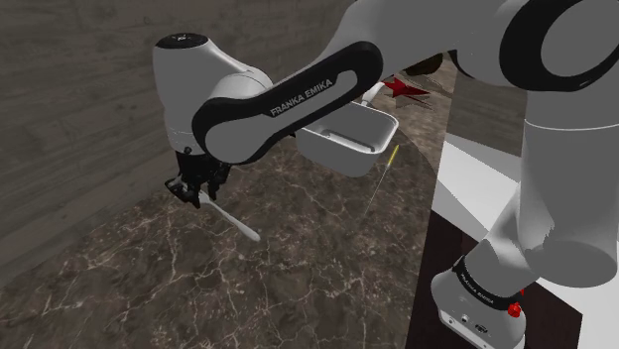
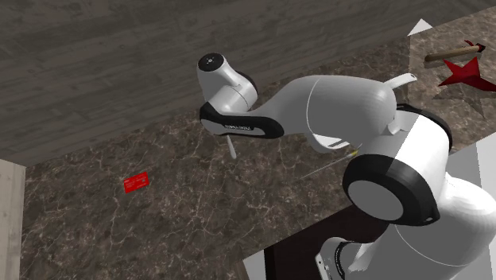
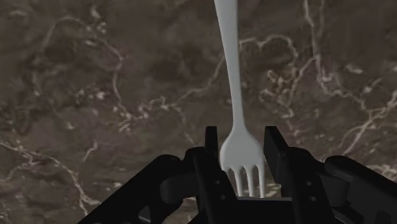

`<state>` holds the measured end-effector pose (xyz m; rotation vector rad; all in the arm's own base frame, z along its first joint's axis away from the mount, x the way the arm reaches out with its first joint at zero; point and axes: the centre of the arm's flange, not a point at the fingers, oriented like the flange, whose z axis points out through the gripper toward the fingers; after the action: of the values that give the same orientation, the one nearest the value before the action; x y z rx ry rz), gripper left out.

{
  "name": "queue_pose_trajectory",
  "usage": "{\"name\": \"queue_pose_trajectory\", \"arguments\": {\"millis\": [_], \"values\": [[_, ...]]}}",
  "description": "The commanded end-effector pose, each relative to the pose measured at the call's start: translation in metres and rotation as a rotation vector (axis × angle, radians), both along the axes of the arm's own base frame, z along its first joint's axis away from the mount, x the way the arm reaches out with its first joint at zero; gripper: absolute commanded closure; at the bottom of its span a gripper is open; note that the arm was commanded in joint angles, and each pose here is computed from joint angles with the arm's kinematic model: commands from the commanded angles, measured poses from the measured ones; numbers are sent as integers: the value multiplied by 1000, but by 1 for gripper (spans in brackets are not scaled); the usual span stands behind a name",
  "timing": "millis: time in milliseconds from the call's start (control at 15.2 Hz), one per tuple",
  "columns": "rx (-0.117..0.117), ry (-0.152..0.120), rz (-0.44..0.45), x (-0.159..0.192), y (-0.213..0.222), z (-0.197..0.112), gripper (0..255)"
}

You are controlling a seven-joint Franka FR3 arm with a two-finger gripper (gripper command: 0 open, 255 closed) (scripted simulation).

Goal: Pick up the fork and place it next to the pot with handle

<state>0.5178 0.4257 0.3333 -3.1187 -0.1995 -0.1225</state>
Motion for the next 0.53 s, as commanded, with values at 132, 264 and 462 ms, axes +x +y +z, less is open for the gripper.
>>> {"name": "queue_pose_trajectory", "arguments": {"millis": [132,264,462], "values": [[0,5,3,-2,1,16,255],[0,5,3,-2,1,27,255],[0,5,3,-2,1,42,255]]}}
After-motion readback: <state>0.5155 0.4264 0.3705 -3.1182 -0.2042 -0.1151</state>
